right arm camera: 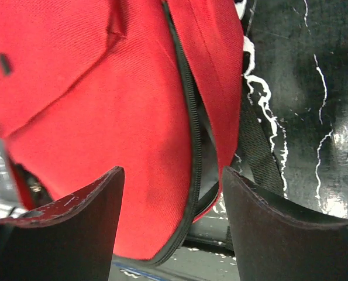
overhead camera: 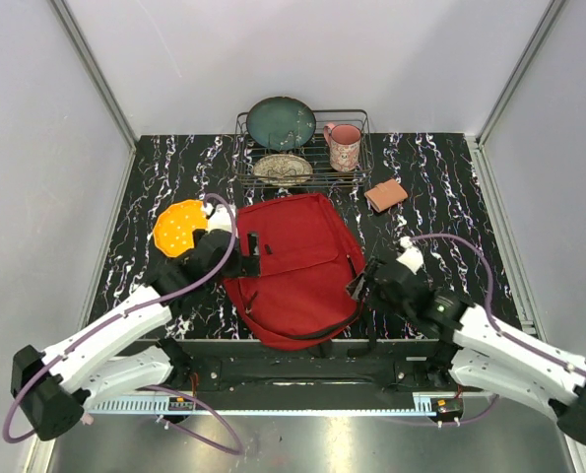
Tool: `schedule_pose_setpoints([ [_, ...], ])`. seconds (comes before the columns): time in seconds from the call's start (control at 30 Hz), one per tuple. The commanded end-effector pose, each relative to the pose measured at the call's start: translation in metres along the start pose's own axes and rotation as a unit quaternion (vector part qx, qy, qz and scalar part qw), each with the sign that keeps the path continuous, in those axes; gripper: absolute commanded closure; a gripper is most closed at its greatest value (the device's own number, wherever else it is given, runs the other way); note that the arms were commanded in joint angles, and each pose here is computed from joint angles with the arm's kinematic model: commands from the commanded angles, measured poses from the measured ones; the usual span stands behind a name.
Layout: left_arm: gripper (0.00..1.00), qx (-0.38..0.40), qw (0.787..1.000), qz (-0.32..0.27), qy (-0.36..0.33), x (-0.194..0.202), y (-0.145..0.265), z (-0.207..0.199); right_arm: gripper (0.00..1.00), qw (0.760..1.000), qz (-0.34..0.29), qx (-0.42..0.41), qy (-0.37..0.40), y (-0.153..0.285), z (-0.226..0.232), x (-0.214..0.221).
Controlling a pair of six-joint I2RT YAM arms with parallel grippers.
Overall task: Pack the student bag
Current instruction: Adjust the student bag at the center of the board.
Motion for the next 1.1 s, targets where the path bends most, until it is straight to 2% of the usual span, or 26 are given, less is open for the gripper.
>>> schedule_pose_setpoints([
  [0.0, 0.01, 0.01, 0.998, 0.029, 0.048, 0.014, -0.013, 0.005, 0.26, 0.998, 0.028, 0.04, 0.036, -0.013, 0.007, 0.009],
  [0.13, 0.01, 0.051, 0.996, 0.049, 0.06, 0.027, -0.024, -0.001, 0.22, 0.997, 0.036, 0.053, 0.037, -0.027, 0.0, 0.019],
  [0.3, 0.01, 0.09, 0.992, 0.058, 0.066, 0.037, -0.039, -0.013, 0.26, 0.999, 0.053, -0.01, -0.005, -0.039, 0.006, 0.036],
  [0.4, 0.01, 0.127, 0.987, 0.055, 0.082, 0.041, -0.044, -0.025, 0.4, 0.999, 0.029, -0.028, -0.003, -0.037, 0.008, 0.028],
  [0.53, 0.01, 0.139, 0.984, 0.076, 0.084, 0.052, -0.051, -0.031, 0.69, 1.0, -0.009, -0.024, 0.016, -0.037, 0.004, 0.01],
  [0.57, 0.05, 0.141, 0.983, 0.084, 0.083, 0.056, -0.053, -0.032, 0.84, 0.999, -0.011, -0.019, 0.024, -0.038, 0.002, 0.008],
  [0.6, 0.07, 0.145, 0.982, 0.086, 0.084, 0.056, -0.053, -0.034, 0.92, 1.0, -0.009, -0.011, 0.022, -0.041, -0.002, 0.004],
  [0.63, 0.11, 0.157, 0.98, 0.09, 0.087, 0.058, -0.053, -0.038, 0.96, 1.0, -0.01, -0.008, 0.021, -0.043, -0.003, 0.0],
  [0.67, 0.2, 0.161, 0.978, 0.092, 0.091, 0.059, -0.054, -0.04, 1.0, 0.999, -0.01, -0.002, 0.031, -0.045, -0.005, -0.004],
  [0.8, 0.25, 0.2, 0.969, 0.085, 0.115, 0.057, -0.05, -0.054, 1.0, 0.998, -0.029, 0.029, 0.058, -0.052, -0.018, -0.03],
  [0.97, 0.25, 0.223, 0.963, 0.075, 0.134, 0.05, -0.044, -0.063, 1.0, 0.993, -0.068, 0.051, 0.081, -0.05, -0.023, -0.084],
  [1.0, 0.24, 0.23, 0.961, 0.071, 0.138, 0.048, -0.042, -0.066, 1.0, 0.993, -0.058, 0.049, 0.086, -0.052, -0.022, -0.086],
  [1.03, 0.23, 0.237, 0.959, 0.072, 0.139, 0.048, -0.04, -0.07, 0.9, 0.993, -0.063, 0.036, 0.093, -0.05, -0.01, -0.096],
  [1.07, 0.21, 0.242, 0.958, 0.067, 0.136, 0.045, -0.036, -0.073, 0.74, 0.992, -0.046, 0.048, 0.11, -0.052, -0.013, -0.095],
])
Point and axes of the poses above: each gripper's point midway between its finger pads, its own y axis back along the fingers, its own z axis along the line the jaws close on, x = y × z, the point moved 1 cm from there along y, back along the fingers, and after that the axes turned 5 degrees about -y, right-handed, at the moved point
